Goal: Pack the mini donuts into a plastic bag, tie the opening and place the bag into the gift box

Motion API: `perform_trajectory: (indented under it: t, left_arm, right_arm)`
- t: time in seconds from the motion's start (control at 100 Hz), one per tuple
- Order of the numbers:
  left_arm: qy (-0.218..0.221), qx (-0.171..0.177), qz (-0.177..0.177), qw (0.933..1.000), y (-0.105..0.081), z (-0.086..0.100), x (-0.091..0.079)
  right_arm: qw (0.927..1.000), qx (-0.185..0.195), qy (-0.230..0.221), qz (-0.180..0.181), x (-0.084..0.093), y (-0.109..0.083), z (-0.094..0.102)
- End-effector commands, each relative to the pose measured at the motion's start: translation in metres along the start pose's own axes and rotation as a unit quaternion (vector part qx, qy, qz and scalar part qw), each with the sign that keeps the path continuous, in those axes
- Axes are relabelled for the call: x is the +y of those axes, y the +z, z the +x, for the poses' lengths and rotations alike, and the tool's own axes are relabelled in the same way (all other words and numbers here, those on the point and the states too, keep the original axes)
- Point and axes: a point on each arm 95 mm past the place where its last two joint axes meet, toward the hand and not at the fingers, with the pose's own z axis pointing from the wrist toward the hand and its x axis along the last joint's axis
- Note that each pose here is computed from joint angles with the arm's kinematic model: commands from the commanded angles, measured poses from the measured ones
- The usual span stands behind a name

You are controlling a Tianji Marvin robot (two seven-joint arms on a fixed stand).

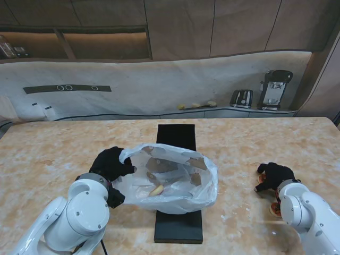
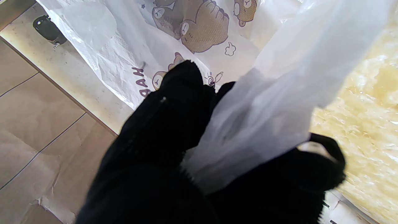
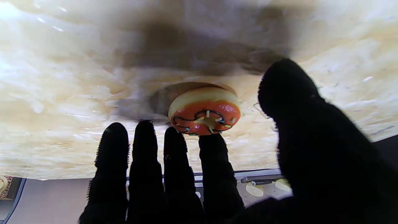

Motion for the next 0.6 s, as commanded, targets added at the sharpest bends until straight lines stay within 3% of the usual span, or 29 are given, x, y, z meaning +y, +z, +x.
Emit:
perform_trajectory:
  t: [0.0,0.59]
  left_arm:
    - [-0.003,0.003,-0.007,1.0000,-0.002,0.003,0.000]
    - [0.000,0.007,-0.008,0.9999,-0.003,0.002,0.000]
  right_arm:
    - [0.9998,-0.001,0.005,0.021,-0.014,-0.001,0.003]
    - [0.9987,-0.030,-0.001,0.041,-0.033,0.000,0.008]
